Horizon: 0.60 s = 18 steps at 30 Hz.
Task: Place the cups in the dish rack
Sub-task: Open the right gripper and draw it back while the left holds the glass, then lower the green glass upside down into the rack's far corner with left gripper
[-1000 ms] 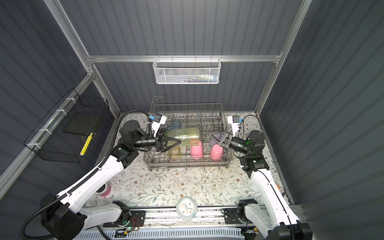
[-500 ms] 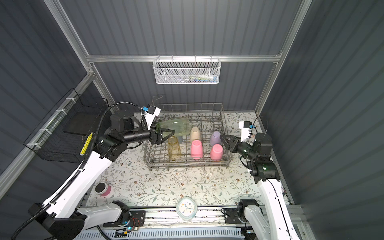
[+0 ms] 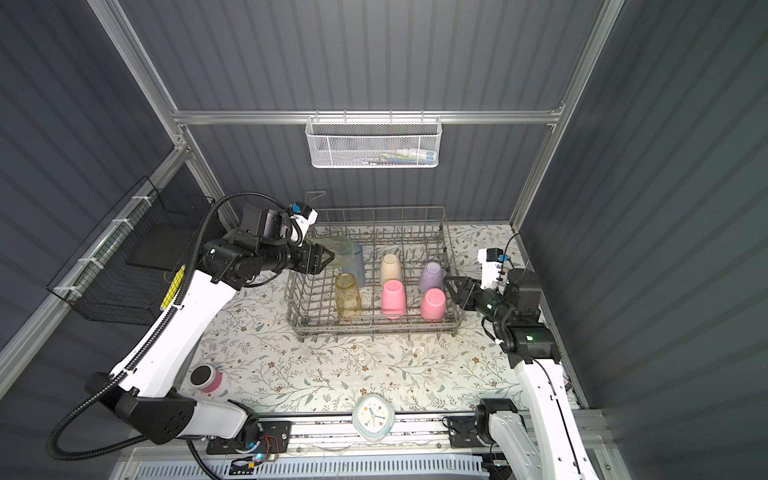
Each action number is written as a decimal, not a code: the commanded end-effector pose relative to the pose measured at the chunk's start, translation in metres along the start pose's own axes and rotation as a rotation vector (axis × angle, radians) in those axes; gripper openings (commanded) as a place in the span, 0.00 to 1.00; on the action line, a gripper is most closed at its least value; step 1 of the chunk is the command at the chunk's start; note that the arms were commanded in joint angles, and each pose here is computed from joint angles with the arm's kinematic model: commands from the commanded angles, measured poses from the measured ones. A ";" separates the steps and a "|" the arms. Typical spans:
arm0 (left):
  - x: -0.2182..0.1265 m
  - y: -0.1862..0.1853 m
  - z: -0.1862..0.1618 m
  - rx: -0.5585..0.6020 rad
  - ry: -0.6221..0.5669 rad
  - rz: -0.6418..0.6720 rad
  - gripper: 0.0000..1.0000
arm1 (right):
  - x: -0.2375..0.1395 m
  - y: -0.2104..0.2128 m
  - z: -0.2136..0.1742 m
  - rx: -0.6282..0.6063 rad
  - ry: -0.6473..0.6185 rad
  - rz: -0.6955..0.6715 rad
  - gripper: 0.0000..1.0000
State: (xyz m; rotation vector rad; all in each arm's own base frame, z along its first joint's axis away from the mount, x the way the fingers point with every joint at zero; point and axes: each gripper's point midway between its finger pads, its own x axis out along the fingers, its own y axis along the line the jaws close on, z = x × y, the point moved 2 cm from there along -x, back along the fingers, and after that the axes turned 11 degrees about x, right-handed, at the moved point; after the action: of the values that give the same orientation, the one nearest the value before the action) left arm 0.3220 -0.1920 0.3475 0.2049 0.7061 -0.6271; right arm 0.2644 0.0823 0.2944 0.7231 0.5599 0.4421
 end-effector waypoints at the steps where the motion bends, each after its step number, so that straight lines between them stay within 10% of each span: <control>1: -0.008 0.016 0.001 -0.021 0.038 0.071 0.67 | 0.002 -0.008 -0.004 -0.017 0.007 -0.025 0.46; 18: 0.052 0.056 -0.024 -0.078 0.312 0.143 0.68 | 0.006 -0.025 -0.009 -0.040 0.006 -0.081 0.46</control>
State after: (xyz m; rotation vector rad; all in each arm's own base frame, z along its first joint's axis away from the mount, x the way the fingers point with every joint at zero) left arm 0.3716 -0.1667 0.2910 0.2628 0.9935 -0.4516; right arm 0.2667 0.0761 0.2726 0.6801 0.5875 0.3909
